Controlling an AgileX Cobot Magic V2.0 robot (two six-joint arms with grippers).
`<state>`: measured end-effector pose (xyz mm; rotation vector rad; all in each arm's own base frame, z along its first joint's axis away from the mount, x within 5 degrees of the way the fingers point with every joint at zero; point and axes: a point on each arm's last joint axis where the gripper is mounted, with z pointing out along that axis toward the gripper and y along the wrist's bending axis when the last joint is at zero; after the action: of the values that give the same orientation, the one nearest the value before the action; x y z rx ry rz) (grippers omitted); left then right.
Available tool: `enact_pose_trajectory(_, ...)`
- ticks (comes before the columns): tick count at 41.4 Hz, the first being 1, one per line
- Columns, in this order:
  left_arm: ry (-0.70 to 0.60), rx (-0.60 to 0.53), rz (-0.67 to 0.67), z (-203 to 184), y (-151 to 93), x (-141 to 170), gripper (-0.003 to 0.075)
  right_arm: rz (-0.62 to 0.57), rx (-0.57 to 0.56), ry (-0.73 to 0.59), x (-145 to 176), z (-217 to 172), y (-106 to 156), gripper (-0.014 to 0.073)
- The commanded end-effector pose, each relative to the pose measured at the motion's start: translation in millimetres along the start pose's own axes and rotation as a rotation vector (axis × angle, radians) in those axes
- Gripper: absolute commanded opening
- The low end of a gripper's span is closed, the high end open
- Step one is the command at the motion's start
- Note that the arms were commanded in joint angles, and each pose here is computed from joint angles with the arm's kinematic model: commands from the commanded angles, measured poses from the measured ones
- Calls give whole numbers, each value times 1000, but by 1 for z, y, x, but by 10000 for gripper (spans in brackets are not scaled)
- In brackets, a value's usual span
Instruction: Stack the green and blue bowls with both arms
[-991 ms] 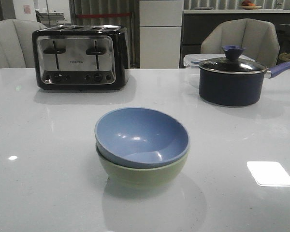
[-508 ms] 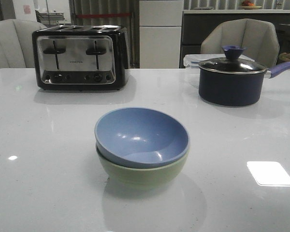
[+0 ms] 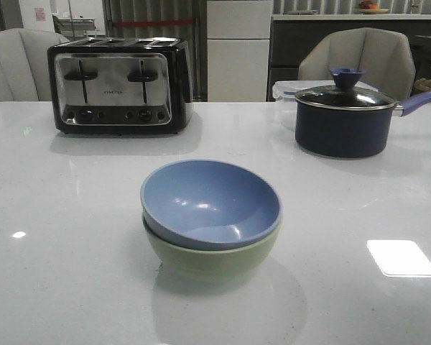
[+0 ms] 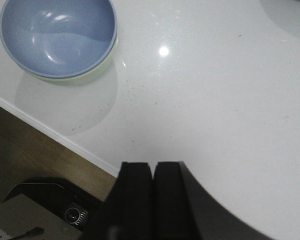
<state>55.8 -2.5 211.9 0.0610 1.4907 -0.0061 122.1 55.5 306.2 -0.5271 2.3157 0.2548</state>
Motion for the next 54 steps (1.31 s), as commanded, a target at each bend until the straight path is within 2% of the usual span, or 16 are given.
enact_pose_trajectory(1, -103, 4, -18, -2, 0, -7, 93, 8, 8, -89, -11, -7, -1, 56)
enact_pose_trajectory(7, -103, 4, -18, -2, 0, -7, 93, 11, 16, -103, -8, -9, -2, 56)
enact_pose_trajectory(10, -103, 4, -18, -2, 0, -7, 93, 25, 62, -159, -1, -10, -8, 56)
enact_pose_trajectory(22, -103, 4, -18, -2, 0, -7, 93, 115, 315, -608, 62, -16, -23, 56)
enact_pose_trajectory(30, -103, 4, -18, -2, 0, -7, 93, 125, 451, -827, 111, -3, -23, 56)
enact_pose_trajectory(36, -103, 4, -18, -2, 0, -7, 93, 123, 486, -882, 130, 9, -24, 56)
enact_pose_trajectory(54, -101, 4, -18, -2, 0, -7, 93, 123, 486, -882, 129, 9, -24, 56)
